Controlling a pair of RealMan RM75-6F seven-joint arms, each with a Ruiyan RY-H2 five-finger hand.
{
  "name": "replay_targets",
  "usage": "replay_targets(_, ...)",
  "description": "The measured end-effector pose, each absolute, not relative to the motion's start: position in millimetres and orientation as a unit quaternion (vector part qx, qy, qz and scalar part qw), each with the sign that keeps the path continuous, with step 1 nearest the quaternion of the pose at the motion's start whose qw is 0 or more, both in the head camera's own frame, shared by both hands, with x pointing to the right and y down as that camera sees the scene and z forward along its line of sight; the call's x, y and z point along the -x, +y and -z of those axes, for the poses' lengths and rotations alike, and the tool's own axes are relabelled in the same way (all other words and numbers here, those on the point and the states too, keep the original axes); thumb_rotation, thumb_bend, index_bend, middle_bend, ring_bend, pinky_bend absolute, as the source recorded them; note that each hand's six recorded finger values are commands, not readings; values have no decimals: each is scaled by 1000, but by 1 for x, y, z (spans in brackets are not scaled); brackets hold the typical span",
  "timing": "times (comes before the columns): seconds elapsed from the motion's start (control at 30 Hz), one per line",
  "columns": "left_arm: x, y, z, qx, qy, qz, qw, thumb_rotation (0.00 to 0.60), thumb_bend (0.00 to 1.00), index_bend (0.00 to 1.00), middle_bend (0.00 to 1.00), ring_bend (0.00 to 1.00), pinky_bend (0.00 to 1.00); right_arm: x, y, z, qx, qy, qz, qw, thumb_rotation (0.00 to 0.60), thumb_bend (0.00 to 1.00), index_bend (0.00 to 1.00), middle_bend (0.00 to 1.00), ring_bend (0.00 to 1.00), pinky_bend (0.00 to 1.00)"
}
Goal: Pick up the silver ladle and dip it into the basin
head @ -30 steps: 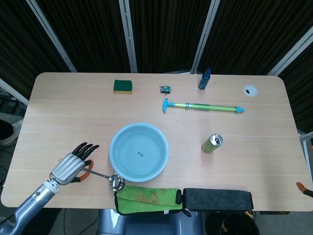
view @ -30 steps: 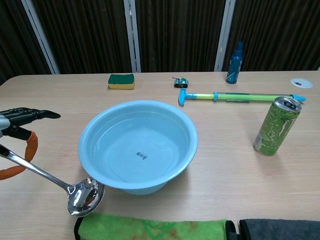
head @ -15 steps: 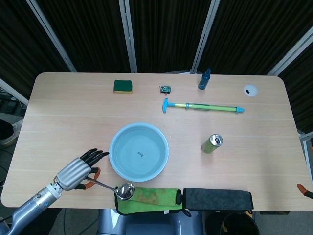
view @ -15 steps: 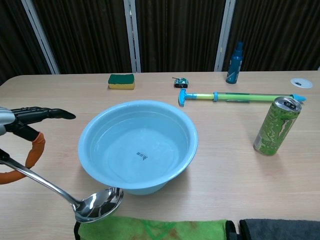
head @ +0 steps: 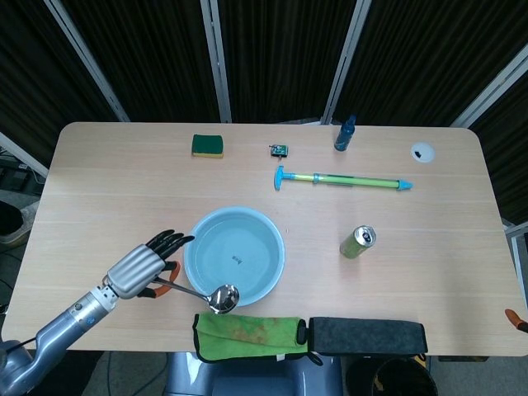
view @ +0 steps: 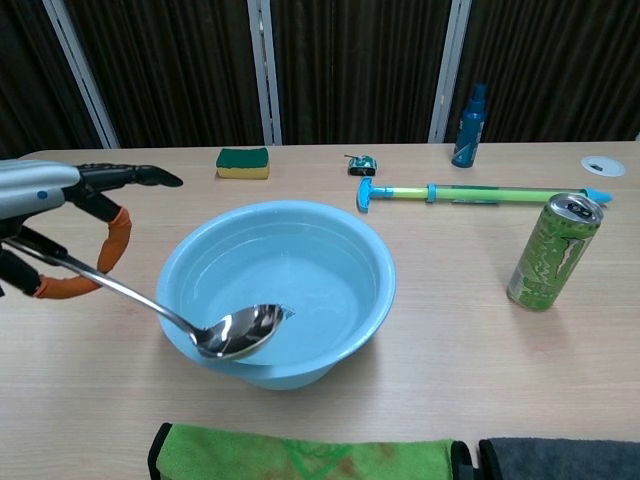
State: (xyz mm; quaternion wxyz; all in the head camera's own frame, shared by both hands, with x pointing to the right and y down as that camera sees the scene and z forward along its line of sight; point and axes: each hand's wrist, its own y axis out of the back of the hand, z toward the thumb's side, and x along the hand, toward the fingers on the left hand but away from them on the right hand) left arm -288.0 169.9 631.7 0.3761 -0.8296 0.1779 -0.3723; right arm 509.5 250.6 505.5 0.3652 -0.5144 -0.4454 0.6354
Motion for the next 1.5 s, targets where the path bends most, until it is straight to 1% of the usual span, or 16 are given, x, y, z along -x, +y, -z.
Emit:
replay_targets(0.13, 288, 147, -638, 816, 181, 389, 386, 600, 403, 595, 0, 0, 0, -512, 248, -507, 512, -446, -638, 362, 600, 0, 0, 0, 0, 0)
replay_targets(0.23, 289, 136, -645, 809, 179, 402, 390, 600, 403, 595, 0, 0, 0, -513, 248, -507, 511, -448, -639, 361, 600, 0, 0, 0, 0, 0)
replay_targets(0.37, 287, 129, -657, 809, 174, 417, 377, 600, 402, 595, 0, 0, 0, -512, 248, -508, 513, -445, -639, 361, 600, 0, 0, 0, 0, 0)
replay_targets(0.57, 279, 119, -685, 815, 176, 427, 349, 600, 403, 594, 0, 0, 0, -508, 248, -513, 521, -433, -641, 361, 600, 0, 0, 0, 0, 0)
replay_targets(0.8, 250, 111, -715, 824, 167, 423, 339, 600, 408, 593, 0, 0, 0, -509, 247, -513, 522, -436, -640, 358, 600, 0, 0, 0, 0, 0)
replay_targets(0.9, 234, 110, -723, 829, 160, 416, 337, 600, 408, 594, 0, 0, 0, -510, 247, -513, 525, -434, -639, 357, 600, 0, 0, 0, 0, 0)
replay_targets(1.17, 212, 110, -730, 836, 148, 403, 341, 600, 408, 595, 0, 0, 0, -513, 247, -511, 527, -435, -639, 354, 600, 0, 0, 0, 0, 0)
replay_targets(1.5, 222, 107, -726, 823, 132, 419, 359, 600, 408, 596, 0, 0, 0, -517, 249, -505, 518, -444, -637, 358, 600, 0, 0, 0, 0, 0)
